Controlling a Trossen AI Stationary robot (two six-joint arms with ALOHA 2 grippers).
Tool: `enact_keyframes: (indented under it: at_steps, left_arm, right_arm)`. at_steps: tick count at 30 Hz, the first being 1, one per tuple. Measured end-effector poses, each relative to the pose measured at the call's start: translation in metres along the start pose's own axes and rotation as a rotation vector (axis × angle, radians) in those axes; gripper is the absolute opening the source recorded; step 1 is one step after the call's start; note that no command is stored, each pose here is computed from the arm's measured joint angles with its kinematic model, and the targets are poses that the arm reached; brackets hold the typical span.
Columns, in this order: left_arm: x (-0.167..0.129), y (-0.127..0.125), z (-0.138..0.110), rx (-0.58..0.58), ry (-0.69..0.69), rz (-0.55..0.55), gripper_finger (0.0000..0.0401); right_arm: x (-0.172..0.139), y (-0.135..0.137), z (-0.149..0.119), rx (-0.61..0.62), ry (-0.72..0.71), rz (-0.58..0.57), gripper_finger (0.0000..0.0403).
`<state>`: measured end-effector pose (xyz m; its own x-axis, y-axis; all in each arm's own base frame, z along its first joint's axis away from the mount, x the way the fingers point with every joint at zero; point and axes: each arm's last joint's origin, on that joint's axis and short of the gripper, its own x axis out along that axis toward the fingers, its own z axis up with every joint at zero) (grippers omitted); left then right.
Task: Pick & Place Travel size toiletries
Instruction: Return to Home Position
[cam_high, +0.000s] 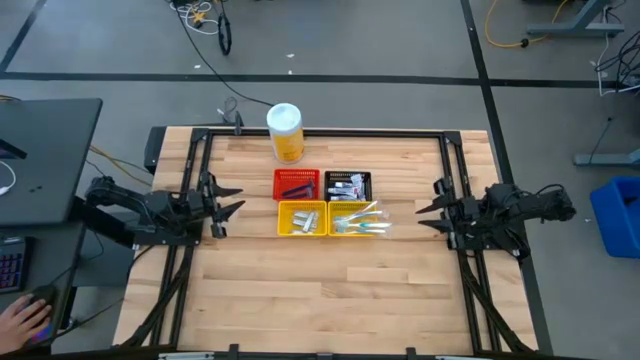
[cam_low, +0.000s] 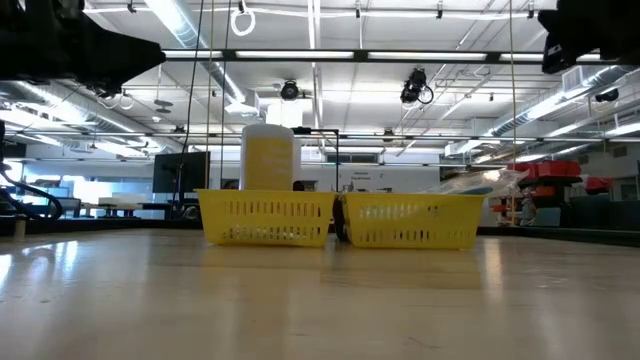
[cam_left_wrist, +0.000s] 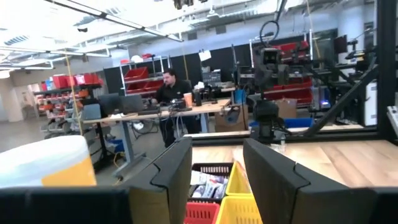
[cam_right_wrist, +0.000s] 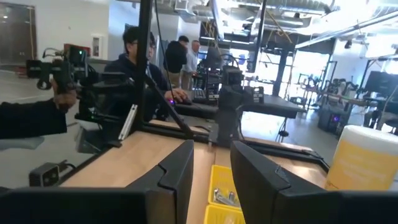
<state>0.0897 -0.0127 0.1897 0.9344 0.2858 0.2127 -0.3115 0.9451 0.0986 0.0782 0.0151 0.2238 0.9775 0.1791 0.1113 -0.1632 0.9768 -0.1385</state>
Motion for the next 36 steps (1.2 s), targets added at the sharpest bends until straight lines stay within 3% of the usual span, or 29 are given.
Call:
enact_keyframes:
  at_steps: [10, 14, 36]
  left_arm:
    - [0.003, 0.007, -0.006, -0.004, 0.049, 0.09, 0.0144]
    - [0.005, 0.009, -0.01, -0.027, 0.069, 0.057, 0.0143]
    - [0.006, 0.009, -0.019, -0.034, 0.149, 0.033, 0.0143]
  right_arm:
    - [0.01, 0.001, -0.037, -0.031, -0.005, -0.117, 0.0113]
    - [0.011, 0.002, -0.05, -0.001, 0.021, -0.124, 0.0112]
    - [0.012, 0.001, -0.051, -0.018, 0.041, -0.126, 0.0112]
